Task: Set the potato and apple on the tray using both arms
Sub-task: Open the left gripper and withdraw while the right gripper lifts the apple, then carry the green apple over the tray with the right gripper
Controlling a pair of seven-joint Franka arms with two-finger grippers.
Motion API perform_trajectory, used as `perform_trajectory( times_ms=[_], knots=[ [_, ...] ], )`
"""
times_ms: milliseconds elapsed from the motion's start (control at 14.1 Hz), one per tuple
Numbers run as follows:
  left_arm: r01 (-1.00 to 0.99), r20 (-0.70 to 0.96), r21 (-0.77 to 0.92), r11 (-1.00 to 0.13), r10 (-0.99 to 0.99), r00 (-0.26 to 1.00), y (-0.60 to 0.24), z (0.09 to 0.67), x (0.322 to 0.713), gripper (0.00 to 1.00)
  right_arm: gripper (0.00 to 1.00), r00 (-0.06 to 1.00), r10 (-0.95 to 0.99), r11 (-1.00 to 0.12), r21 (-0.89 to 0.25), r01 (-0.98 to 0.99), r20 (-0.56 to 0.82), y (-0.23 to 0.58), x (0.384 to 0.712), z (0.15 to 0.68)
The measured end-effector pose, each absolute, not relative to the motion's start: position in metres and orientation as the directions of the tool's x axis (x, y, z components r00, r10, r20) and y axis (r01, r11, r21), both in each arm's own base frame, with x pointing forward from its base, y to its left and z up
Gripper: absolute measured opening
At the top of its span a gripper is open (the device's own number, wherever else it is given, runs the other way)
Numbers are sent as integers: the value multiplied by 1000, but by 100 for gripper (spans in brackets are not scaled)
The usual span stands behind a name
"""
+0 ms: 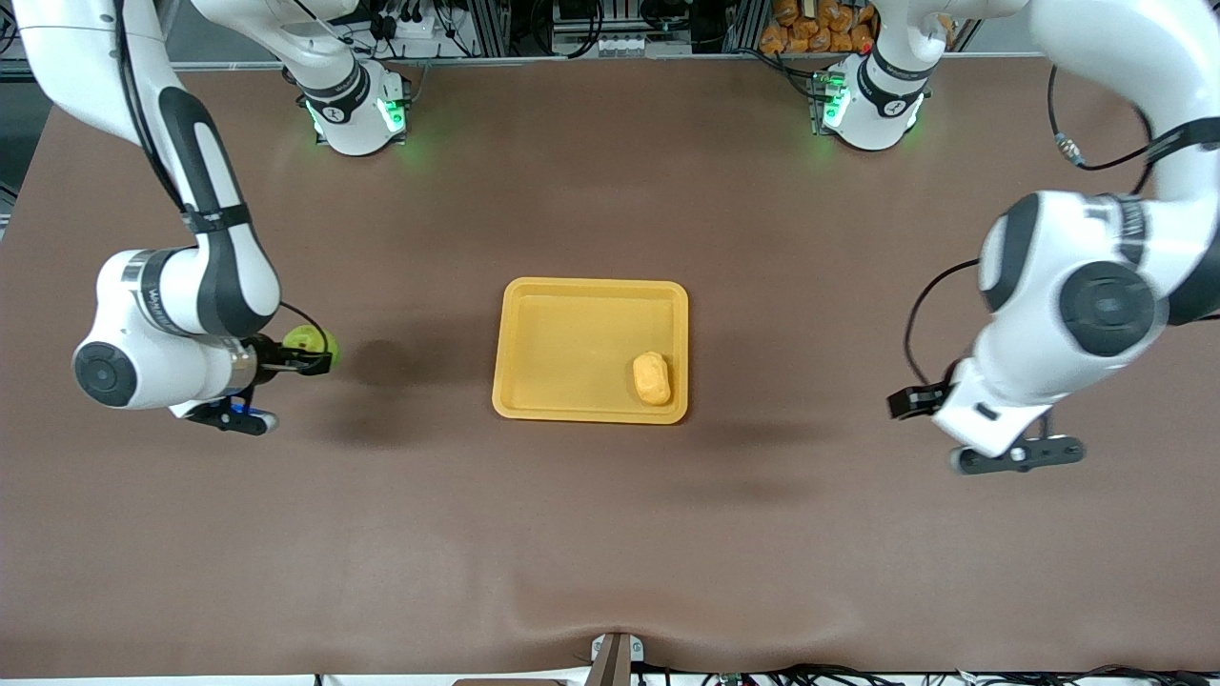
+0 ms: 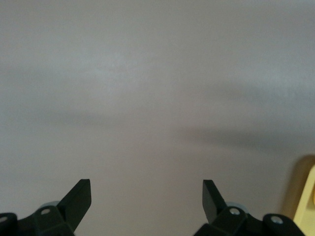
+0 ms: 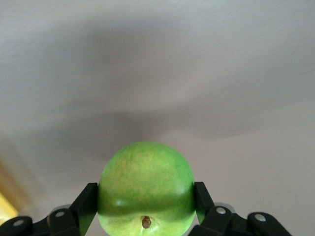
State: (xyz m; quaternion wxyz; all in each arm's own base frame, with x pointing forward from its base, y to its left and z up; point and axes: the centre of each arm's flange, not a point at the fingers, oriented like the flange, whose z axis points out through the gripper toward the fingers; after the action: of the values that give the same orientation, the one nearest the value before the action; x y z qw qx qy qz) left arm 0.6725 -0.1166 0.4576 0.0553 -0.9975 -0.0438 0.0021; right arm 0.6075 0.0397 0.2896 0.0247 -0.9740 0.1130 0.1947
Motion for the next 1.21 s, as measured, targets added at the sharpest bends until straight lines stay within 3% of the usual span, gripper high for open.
perform_trajectory(
  times_ms=[711, 1209],
  knots=[
    [59, -58, -92, -994, 64, 996, -65, 500, 576, 100, 84, 884, -281, -954, 5, -300, -373, 181, 588, 297],
    [-67, -42, -48, -997, -65, 997, -55, 526, 564, 100, 84, 872, -360, -921, -22, -389, -332, 279, 564, 286]
  ],
)
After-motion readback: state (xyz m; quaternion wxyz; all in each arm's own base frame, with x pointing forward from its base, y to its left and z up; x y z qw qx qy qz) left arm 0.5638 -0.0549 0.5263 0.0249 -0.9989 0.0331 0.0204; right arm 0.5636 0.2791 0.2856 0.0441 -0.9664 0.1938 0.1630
